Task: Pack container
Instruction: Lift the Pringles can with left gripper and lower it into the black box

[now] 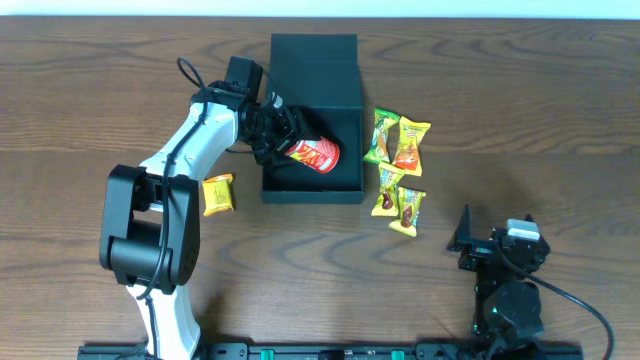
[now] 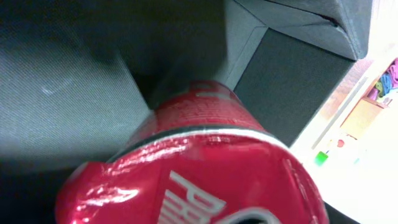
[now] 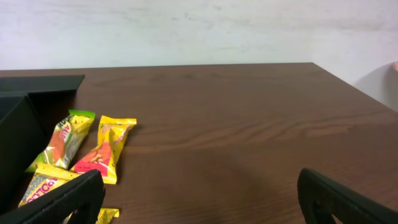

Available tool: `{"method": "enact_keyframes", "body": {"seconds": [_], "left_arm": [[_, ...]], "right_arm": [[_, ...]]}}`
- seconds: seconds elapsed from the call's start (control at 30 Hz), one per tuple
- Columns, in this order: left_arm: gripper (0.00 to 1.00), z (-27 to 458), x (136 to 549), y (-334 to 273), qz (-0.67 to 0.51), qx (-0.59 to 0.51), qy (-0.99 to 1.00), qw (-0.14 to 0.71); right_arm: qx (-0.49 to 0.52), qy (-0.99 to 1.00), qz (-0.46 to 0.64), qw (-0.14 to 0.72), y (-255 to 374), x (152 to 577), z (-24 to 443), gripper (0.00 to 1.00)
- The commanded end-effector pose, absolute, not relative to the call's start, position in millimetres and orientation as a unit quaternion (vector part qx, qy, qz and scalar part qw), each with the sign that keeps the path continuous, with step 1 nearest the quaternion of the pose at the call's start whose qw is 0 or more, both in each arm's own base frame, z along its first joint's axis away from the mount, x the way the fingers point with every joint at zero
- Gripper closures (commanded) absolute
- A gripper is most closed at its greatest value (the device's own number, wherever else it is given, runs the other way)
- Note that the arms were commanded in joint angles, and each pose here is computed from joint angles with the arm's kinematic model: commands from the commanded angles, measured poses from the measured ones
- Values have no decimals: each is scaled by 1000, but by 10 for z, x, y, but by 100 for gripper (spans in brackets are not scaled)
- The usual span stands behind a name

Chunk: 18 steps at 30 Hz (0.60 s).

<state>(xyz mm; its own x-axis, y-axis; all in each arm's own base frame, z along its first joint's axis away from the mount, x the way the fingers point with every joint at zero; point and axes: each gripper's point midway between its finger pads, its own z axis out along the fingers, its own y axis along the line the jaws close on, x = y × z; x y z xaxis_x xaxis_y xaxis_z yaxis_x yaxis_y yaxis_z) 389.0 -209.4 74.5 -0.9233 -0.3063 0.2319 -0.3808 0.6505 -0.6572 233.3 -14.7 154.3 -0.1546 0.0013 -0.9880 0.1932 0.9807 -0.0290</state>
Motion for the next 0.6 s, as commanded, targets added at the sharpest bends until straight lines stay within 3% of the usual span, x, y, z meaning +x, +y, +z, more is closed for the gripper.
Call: {"method": "enact_keyframes", "body": {"seconds": [0.0,0.03,0.57], "left_arm": [[13,744,3869,-2091,374,196,-905,57],[5,744,3869,-2091,374,196,-905,57],[5,693,3900,-2031,355,198,-913,44]], "right_arm": [[70,756,-80,646,-178,2323,1539,1],[70,756,-80,646,-178,2323,1539,1],[70,756,-80,646,-178,2323,1539,1]]}}
